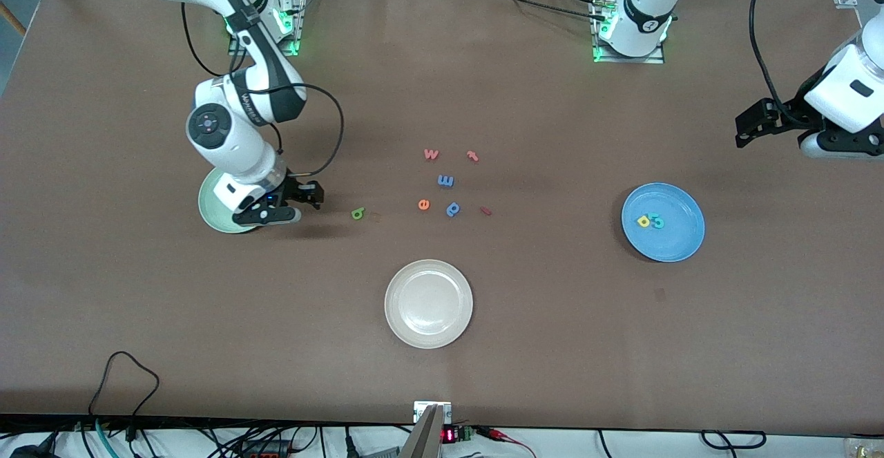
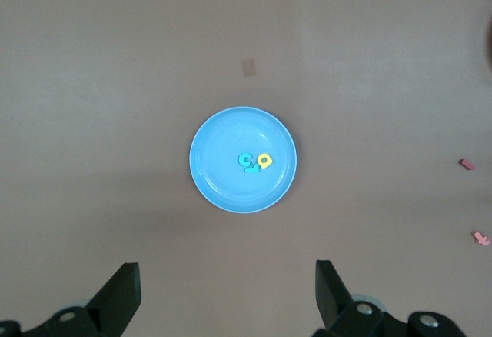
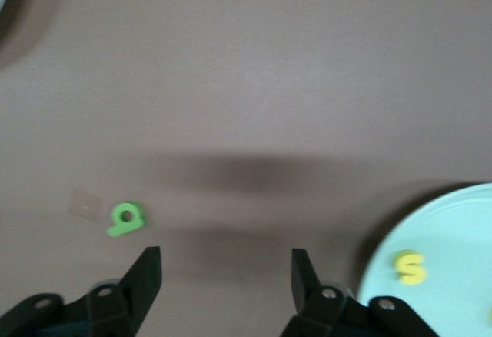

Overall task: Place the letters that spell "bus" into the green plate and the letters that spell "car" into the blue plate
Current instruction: 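Grasp the green letter beside the green plate with the right gripper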

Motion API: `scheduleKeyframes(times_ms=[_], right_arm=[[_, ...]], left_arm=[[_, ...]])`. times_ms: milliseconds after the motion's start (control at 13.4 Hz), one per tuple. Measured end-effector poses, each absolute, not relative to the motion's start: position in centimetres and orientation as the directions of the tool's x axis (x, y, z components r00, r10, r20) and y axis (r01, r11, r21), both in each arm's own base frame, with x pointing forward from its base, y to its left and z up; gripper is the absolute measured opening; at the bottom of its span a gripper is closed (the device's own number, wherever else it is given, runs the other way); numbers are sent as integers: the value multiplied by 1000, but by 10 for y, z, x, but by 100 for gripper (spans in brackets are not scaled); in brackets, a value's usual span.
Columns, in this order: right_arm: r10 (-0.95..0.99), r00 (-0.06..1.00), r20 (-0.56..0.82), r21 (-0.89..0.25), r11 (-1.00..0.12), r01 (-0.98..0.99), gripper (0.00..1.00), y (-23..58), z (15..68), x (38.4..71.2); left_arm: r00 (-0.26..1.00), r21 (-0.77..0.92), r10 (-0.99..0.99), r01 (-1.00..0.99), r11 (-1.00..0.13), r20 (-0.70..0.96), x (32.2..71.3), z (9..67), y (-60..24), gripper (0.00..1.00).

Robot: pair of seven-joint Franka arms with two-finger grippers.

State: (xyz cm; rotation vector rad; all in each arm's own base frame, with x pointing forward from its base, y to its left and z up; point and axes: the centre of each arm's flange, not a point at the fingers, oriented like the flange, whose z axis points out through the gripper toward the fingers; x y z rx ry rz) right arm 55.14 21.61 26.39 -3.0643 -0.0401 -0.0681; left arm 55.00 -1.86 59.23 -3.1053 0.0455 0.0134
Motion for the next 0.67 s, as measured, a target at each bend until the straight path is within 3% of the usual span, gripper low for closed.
scheduleKeyframes(times_ms=[224,671], right_arm=[[-16,1000,26,-78,-997,-13,70,255,248,548],[-112,994,-14,-71,-991,-113,69,295,208,550]], left_arm=[[999,-36,-32,-33,-999,-23,548,588,-20,100],[999,-36,-40,-41,-999,-25,548,587,-24,100]])
